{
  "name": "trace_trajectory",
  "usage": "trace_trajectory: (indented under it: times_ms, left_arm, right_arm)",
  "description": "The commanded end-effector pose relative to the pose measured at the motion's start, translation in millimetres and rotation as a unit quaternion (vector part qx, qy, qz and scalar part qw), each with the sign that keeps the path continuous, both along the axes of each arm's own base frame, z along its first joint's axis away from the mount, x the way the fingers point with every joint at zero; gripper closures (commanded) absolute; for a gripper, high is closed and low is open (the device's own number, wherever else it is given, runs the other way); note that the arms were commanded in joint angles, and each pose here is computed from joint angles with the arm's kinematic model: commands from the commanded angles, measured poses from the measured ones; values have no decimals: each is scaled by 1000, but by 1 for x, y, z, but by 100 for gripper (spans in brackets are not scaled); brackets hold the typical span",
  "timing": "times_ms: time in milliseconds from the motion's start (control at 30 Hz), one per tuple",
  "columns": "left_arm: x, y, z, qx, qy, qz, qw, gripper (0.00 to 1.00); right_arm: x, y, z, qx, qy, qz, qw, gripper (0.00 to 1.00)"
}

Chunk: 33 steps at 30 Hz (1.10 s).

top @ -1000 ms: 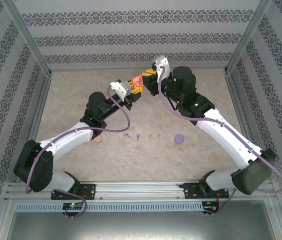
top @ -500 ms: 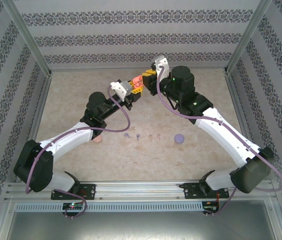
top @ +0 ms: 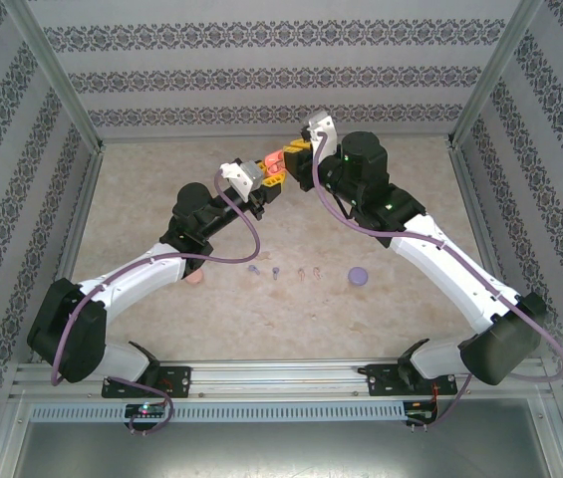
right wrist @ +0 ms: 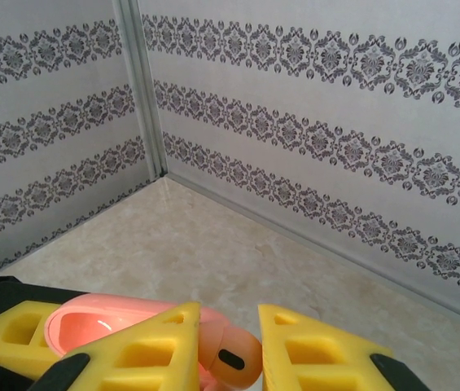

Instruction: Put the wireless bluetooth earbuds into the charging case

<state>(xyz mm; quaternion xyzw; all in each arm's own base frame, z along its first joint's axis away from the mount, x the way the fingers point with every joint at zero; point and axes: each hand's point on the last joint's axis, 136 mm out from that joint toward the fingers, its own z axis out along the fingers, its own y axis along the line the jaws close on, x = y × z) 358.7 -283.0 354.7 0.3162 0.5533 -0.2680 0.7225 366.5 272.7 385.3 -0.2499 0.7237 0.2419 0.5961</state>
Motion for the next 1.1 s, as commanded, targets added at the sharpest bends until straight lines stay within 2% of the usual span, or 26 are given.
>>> trace_trajectory:
  times_ms: [0, 500, 1067]
  left_arm:
    - [-7, -3, 20, -10, -28, -7, 1000, 100]
    - [-7, -3, 22, -13, -30, -8, 999, 100]
    - [-6, -3, 22, -13, -31, -6, 999, 100]
  right_arm:
    - [-4, 7, -14, -5, 16, 12, 1000, 79]
    - [-6, 14, -40, -99, -20, -2, 995, 79]
    - [-17, 23, -52, -116, -16, 34, 992, 75]
